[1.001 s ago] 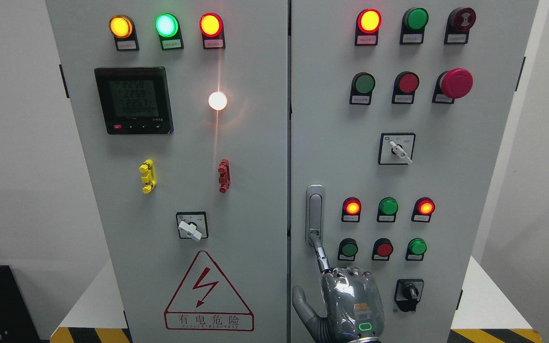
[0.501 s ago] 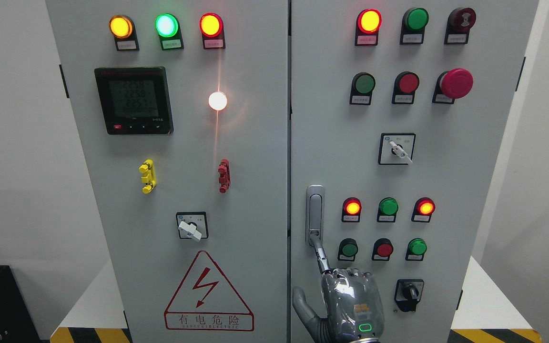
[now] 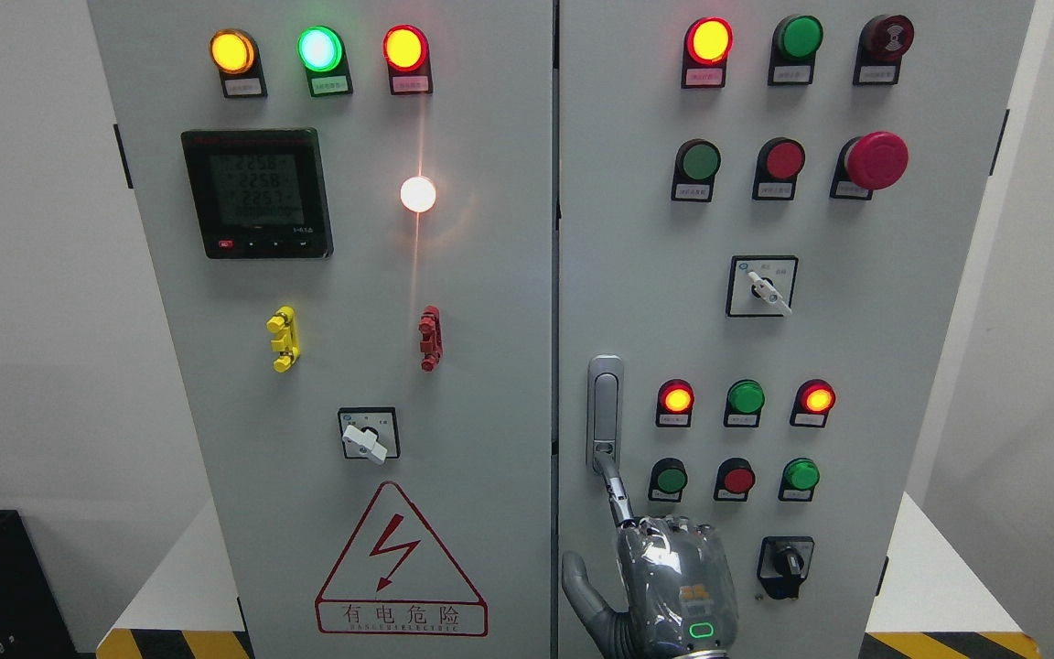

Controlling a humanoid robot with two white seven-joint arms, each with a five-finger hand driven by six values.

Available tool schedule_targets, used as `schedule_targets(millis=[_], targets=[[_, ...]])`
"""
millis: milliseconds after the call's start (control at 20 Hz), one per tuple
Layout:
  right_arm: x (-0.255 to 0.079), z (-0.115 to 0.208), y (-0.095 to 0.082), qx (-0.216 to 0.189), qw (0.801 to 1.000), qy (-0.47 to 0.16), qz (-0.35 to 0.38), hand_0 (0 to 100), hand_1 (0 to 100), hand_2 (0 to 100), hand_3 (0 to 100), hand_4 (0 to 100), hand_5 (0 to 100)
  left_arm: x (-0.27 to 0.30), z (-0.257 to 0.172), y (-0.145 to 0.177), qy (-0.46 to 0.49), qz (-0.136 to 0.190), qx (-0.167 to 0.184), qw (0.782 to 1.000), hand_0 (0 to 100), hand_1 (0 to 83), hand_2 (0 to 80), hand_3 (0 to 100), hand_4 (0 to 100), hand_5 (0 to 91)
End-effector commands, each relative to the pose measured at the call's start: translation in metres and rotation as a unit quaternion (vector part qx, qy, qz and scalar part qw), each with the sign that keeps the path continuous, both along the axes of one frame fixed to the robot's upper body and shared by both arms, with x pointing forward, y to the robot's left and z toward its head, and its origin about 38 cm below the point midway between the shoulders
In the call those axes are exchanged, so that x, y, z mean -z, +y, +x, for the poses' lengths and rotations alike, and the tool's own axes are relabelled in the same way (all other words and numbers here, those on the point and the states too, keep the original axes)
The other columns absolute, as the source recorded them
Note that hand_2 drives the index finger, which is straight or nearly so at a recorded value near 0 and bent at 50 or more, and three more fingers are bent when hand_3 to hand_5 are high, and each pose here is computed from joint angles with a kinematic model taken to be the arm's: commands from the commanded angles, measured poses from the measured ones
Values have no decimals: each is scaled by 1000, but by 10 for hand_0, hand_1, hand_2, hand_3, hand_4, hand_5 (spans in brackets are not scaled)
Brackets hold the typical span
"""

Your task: Release door handle

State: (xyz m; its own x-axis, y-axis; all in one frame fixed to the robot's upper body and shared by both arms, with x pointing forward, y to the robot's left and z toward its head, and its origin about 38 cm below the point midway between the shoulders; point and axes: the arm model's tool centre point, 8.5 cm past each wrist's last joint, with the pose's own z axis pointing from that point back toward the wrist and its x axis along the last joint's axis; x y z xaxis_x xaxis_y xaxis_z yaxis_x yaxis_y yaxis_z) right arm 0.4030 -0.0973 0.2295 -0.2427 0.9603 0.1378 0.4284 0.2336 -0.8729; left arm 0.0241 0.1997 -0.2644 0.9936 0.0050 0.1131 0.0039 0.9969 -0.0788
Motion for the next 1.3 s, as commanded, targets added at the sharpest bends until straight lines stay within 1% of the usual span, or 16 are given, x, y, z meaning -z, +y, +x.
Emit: schedule_targets(millis=[0,1252], targets=[[7,2,0,1,1000,10,-3,525,311,11,1000,1000,1000,0,-13,0,10,0,-1,1000,120,556,0,0,0,0],[10,1,0,2,1000,14,-2,525,311,12,1000,1000,1000,0,-13,0,10,0,-1,1000,120,556,0,0,0,0]])
